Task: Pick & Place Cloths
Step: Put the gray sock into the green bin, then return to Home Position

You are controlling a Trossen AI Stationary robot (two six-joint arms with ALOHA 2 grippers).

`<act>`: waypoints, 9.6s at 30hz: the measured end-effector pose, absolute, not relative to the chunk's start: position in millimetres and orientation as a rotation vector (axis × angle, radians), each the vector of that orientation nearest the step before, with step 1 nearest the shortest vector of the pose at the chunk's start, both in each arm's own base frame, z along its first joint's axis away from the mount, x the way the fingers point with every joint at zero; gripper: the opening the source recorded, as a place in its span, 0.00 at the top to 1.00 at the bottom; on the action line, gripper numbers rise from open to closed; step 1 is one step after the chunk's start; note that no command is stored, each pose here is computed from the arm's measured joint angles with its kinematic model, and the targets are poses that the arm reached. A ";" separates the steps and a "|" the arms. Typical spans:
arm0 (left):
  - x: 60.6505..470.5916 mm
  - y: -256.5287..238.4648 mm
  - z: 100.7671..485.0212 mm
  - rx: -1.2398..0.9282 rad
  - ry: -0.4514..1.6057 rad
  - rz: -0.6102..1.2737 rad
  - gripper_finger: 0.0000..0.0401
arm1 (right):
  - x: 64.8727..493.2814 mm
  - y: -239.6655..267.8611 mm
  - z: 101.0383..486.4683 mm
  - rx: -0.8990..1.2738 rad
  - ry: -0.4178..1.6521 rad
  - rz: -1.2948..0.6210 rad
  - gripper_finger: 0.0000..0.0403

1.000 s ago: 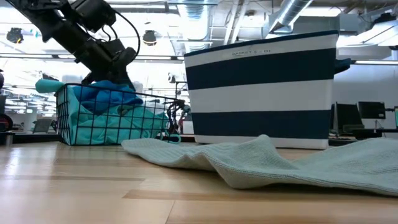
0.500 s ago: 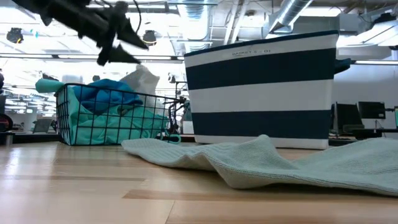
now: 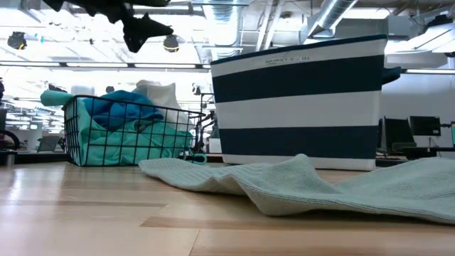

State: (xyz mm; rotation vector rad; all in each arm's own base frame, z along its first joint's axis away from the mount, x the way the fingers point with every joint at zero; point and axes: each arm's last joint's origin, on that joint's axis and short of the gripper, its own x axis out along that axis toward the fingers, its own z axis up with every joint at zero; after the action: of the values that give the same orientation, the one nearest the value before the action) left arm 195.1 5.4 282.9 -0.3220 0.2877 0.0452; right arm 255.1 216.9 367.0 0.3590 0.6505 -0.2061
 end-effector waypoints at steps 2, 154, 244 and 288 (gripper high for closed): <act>203.0 -13.9 275.2 -0.280 0.341 -0.032 0.43 | 255.1 216.8 366.9 0.353 0.652 -0.205 0.20; 237.5 -81.1 275.7 -0.324 0.045 0.030 0.68 | 170.4 265.1 277.1 0.381 1.353 -0.731 0.96; 72.1 -23.5 246.8 -0.474 -0.261 -0.315 1.00 | 52.2 46.7 279.7 0.116 -0.380 0.146 1.00; 87.6 -43.7 189.1 -0.160 -0.185 -0.751 1.00 | 69.1 61.0 188.0 0.184 -0.187 0.378 0.96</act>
State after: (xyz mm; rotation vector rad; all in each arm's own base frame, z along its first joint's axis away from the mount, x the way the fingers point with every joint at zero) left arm 87.6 -43.7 189.1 -0.1604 -0.1846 -0.7515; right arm 69.1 61.0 188.0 0.1842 -0.1870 0.3784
